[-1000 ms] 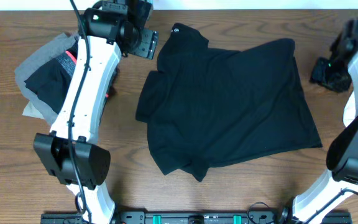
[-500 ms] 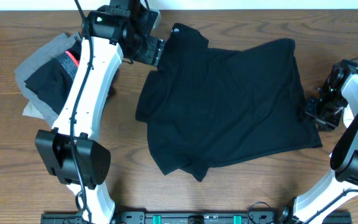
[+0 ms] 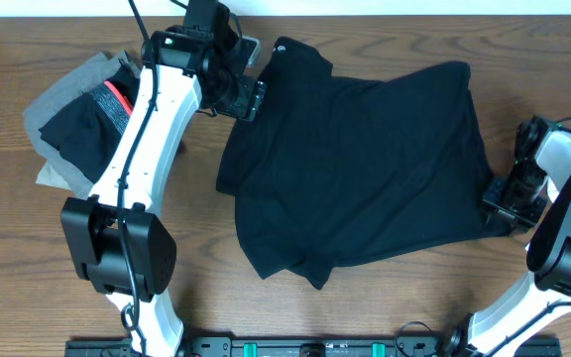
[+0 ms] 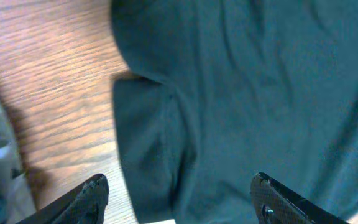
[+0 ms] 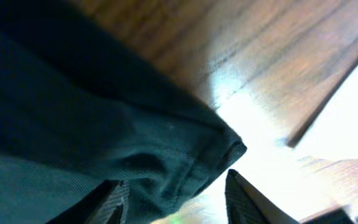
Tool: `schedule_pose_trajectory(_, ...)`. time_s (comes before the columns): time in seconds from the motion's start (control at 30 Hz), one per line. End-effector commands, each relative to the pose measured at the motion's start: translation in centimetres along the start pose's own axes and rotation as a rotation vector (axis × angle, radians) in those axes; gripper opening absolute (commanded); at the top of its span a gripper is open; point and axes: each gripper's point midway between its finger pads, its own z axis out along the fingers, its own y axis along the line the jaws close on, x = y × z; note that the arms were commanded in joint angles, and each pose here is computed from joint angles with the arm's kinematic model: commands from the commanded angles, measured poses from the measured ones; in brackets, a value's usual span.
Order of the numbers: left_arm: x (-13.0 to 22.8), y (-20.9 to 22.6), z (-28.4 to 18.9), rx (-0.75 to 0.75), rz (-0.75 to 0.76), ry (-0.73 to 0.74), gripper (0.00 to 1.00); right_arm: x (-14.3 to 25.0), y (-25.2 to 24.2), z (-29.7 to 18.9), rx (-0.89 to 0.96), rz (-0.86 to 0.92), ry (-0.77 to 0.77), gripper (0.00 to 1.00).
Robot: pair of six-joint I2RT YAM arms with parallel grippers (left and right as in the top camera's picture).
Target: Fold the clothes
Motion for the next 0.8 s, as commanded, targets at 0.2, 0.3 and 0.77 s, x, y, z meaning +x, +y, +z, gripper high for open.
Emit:
schedule_pose_trajectory(0.2,0.7,-0.7,2.5,0.075,0.023,0.053,0.75,-0.9,-1.1,1.4,0.015,0.116,-0.064,0.02)
schedule_pose_trajectory(0.3,1.0,-0.5,3.6,0.078,0.015,0.081,0.75,-1.4,-2.7,0.4,0.013,0.168,-0.069,0.01)
schedule_pose_trajectory(0.77,0.7,-1.6,5.2,0.089,0.058,0.086,0.75,-0.7,-6.7,-2.7,-0.024,0.284,-0.103,0.21)
